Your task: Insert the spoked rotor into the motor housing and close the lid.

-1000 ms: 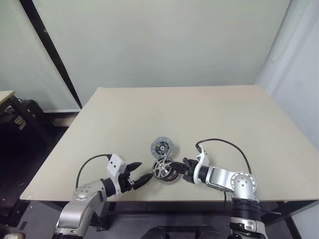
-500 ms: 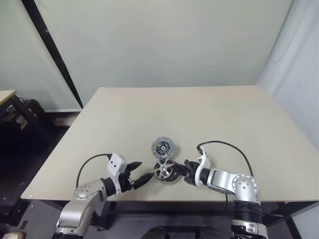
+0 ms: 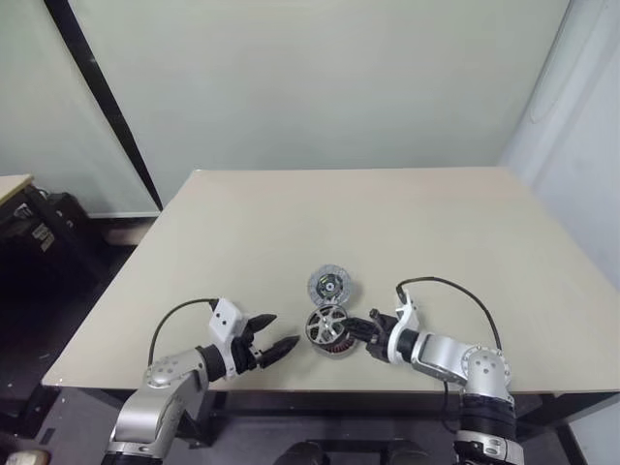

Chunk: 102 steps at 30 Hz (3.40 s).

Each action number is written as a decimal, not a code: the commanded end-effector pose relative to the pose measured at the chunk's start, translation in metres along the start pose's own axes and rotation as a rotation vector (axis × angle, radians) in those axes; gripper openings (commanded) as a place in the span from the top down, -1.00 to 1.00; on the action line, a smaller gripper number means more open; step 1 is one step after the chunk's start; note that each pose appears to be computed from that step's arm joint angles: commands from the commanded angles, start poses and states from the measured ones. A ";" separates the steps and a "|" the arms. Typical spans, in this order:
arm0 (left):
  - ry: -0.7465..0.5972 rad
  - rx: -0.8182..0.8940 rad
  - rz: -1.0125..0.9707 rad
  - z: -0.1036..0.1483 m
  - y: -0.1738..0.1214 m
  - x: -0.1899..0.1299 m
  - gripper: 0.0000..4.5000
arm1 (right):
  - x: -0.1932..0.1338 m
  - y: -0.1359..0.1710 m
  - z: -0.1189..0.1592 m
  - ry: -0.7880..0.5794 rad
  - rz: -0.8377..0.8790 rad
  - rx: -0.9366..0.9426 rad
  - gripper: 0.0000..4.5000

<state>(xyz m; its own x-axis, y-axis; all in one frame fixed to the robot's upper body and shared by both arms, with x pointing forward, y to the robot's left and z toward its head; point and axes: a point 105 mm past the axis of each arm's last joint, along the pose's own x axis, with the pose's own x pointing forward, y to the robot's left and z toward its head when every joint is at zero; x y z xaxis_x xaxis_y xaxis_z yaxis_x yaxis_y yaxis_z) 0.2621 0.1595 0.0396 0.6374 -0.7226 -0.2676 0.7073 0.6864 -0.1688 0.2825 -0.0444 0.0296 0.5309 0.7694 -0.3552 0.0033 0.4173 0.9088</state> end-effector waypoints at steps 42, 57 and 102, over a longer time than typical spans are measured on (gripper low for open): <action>-0.034 0.048 -0.015 0.012 -0.001 0.005 -0.84 | 0.006 0.026 -0.022 0.025 0.131 -0.005 -0.98; -0.036 0.050 -0.008 0.012 -0.001 0.004 -0.84 | 0.021 0.026 -0.026 0.035 0.102 -0.032 -0.27; -0.038 0.051 -0.013 0.012 -0.001 0.005 -0.84 | 0.009 0.028 -0.016 0.000 0.176 0.087 0.83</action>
<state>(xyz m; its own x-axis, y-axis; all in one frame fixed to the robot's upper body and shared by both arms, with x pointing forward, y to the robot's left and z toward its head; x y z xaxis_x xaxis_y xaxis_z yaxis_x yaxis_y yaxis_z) 0.2645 0.1554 0.0412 0.6393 -0.7265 -0.2518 0.7145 0.6823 -0.1546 0.2727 -0.0290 0.0350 0.5275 0.8093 -0.2584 0.0126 0.2967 0.9549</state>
